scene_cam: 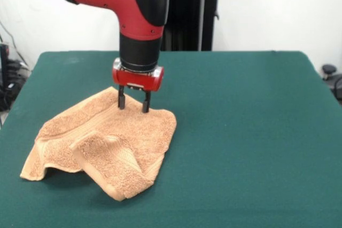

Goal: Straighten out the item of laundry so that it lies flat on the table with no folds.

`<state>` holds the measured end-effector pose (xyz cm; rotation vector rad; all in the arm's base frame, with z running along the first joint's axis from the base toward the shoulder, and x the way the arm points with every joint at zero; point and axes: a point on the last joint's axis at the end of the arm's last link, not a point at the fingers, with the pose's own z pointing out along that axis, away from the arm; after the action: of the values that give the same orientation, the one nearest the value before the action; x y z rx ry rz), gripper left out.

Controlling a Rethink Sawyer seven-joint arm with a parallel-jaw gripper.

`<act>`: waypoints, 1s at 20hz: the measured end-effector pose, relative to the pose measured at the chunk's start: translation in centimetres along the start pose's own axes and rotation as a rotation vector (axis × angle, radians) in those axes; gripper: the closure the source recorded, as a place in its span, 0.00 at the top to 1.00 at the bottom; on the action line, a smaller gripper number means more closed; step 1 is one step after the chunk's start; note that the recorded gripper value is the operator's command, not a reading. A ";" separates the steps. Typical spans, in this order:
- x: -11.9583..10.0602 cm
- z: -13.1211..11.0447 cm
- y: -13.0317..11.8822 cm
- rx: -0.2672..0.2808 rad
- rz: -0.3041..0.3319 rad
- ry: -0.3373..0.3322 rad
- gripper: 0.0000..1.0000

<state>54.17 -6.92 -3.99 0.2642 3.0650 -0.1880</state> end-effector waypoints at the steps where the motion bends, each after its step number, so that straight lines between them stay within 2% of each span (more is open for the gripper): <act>1: 0.1 0.0 0.0 0.002 0.005 -0.006 1.00; 12: 1.2 0.0 0.2 0.001 0.094 -0.065 1.00; 20: 1.5 -0.1 0.5 -0.002 0.159 -0.073 1.00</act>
<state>52.81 -6.22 -4.07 0.4867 2.9544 -0.1822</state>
